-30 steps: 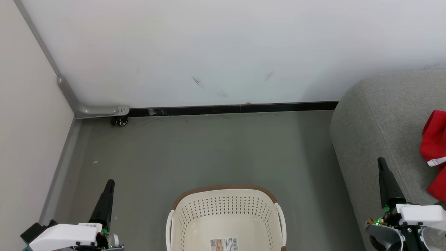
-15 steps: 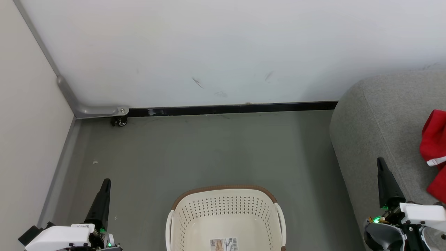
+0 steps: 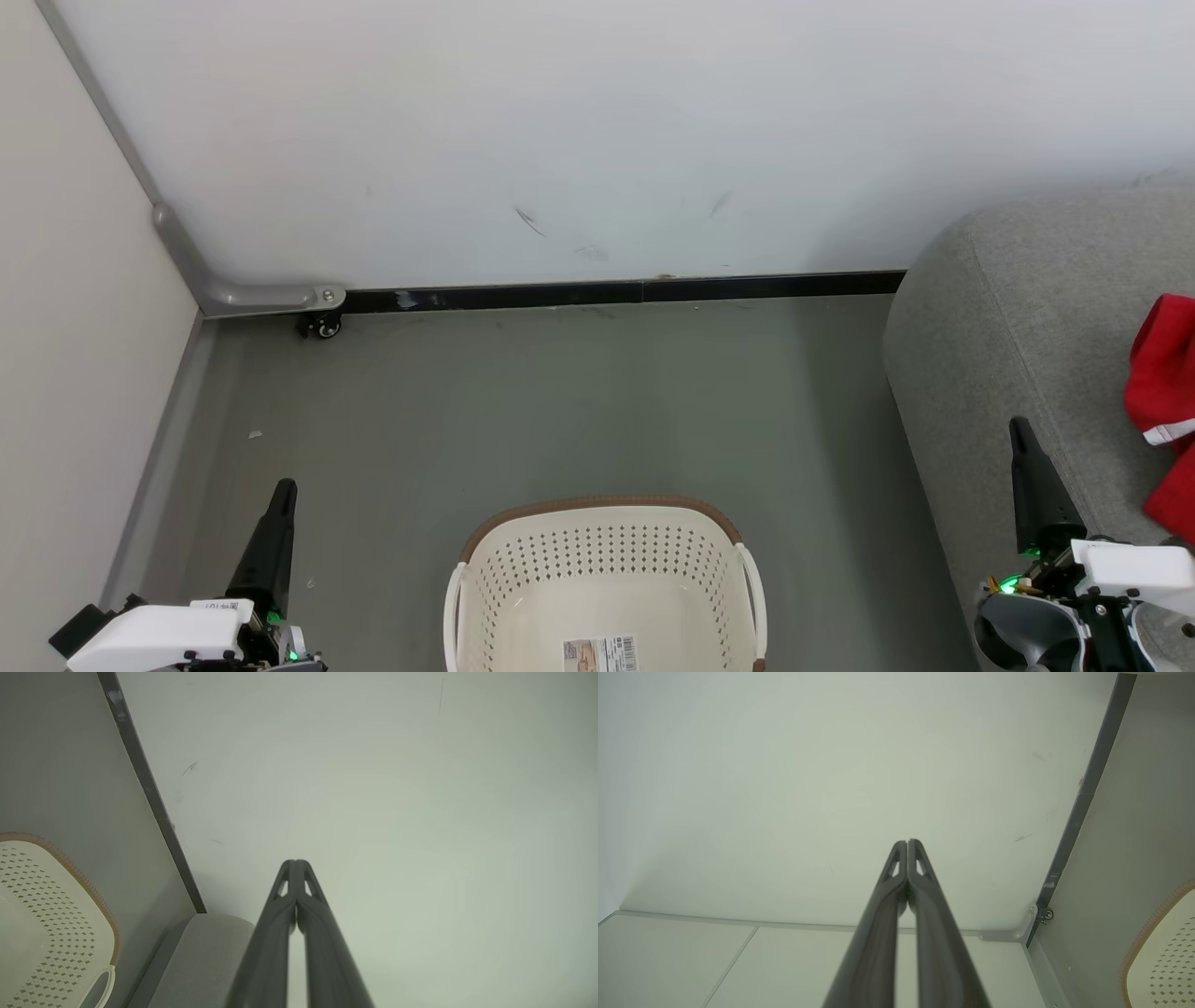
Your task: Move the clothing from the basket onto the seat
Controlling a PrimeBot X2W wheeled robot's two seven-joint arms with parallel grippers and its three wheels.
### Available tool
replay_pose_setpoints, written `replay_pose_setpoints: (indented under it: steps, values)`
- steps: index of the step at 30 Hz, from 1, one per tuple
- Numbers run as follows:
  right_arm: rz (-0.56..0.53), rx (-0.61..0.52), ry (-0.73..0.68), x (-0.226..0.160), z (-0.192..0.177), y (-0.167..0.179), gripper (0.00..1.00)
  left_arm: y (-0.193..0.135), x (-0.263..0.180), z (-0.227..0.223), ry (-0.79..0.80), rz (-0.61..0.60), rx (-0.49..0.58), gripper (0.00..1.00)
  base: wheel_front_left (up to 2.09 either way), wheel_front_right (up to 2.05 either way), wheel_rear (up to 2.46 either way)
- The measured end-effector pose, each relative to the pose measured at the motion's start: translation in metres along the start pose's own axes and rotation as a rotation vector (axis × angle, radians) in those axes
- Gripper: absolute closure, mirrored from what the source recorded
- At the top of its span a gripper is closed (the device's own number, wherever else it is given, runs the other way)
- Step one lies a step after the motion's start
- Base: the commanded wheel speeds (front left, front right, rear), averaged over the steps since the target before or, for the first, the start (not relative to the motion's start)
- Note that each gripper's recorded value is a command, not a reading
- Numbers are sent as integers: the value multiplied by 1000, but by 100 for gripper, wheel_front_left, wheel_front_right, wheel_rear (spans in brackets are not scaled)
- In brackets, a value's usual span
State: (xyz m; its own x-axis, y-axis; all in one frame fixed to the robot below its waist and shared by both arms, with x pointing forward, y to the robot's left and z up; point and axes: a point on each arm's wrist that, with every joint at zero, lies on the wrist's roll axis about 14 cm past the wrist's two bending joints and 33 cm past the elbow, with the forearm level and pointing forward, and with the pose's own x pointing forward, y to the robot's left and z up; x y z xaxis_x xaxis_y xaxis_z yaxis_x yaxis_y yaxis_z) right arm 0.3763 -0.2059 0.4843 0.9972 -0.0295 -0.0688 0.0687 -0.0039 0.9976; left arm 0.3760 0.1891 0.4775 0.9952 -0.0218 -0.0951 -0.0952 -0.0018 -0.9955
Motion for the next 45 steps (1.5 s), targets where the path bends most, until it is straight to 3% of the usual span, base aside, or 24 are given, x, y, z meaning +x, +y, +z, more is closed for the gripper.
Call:
replay_pose_setpoints:
  steps: [45]
  values:
    - [-1, 1, -1, 0, 1, 0, 100, 0, 0, 1, -2, -3, 0, 100, 0, 0, 0]
